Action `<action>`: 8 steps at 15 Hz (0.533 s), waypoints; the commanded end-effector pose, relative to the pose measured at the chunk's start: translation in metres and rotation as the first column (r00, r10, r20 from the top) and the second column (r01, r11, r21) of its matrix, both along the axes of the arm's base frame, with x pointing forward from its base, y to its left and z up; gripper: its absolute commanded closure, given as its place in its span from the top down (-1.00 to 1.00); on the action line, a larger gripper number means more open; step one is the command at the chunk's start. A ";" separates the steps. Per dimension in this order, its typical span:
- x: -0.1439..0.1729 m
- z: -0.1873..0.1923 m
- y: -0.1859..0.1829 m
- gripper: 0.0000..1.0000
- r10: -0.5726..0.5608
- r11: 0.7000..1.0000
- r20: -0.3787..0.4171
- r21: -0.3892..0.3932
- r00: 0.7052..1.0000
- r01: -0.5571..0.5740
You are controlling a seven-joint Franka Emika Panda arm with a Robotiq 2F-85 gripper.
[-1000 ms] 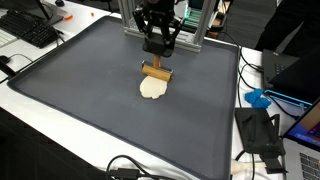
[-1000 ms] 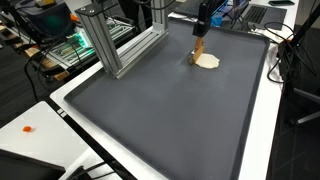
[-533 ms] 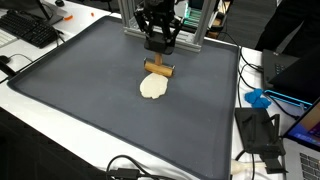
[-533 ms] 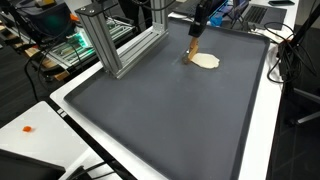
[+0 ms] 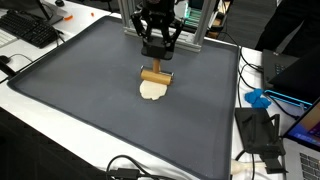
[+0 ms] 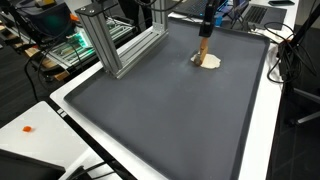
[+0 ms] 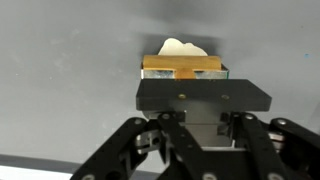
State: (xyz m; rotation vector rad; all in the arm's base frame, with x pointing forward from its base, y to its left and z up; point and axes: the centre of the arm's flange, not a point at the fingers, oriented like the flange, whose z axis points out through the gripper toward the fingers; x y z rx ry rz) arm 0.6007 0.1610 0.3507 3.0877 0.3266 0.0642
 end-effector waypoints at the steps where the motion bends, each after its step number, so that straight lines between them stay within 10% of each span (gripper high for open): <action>1: 0.000 -0.030 0.010 -0.57 0.068 0.996 0.040 0.055 0.997 -0.070; 8: 0.002 -0.039 0.019 -0.57 0.197 0.975 0.090 0.084 0.976 -0.205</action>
